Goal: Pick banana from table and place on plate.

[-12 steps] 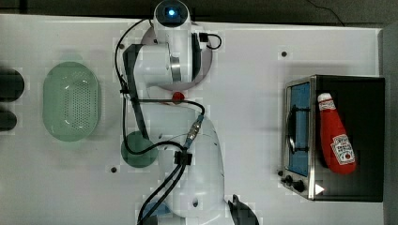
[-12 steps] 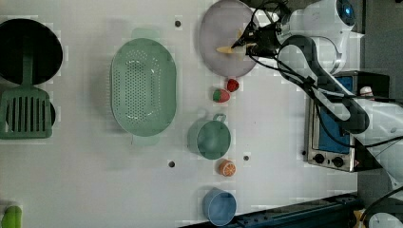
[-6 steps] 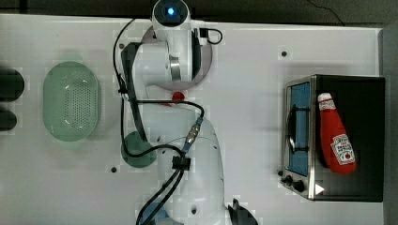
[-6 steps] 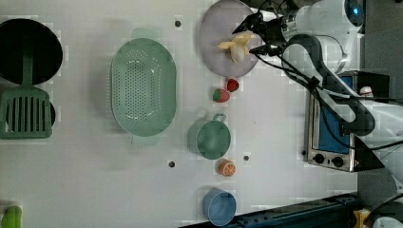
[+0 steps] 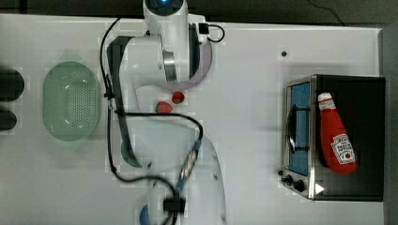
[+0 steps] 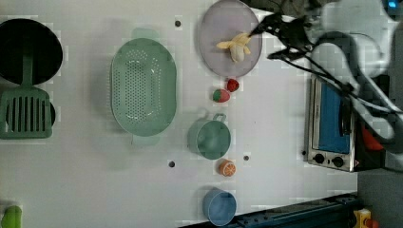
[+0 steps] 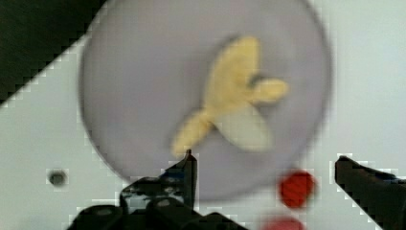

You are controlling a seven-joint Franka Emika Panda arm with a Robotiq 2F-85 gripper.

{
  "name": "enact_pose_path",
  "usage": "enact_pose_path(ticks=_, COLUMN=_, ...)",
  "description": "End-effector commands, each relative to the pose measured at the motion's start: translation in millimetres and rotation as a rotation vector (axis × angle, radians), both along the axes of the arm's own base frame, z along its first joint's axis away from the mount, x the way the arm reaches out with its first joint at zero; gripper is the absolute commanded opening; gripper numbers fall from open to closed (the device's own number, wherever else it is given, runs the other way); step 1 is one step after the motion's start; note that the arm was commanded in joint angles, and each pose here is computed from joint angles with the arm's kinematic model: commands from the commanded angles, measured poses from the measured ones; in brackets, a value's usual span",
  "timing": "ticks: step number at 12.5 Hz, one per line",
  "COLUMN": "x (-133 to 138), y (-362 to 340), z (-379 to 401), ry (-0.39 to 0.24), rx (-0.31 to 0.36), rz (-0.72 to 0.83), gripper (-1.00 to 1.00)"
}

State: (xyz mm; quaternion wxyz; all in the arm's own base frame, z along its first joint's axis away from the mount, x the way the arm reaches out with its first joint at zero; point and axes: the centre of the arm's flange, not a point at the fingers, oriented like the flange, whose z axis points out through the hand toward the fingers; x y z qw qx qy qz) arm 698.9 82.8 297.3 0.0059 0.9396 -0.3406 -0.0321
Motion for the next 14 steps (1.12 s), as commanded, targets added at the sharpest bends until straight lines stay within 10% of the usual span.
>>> enact_pose_path(ticks=1, x=-25.6, y=-73.0, z=129.3, ry=-0.046, rx=-0.048, rz=-0.121, gripper=1.00)
enact_pose_path(ticks=14, x=-262.9, y=-119.1, z=309.6, ry=-0.082, rx=-0.051, rz=-0.221, gripper=1.00)
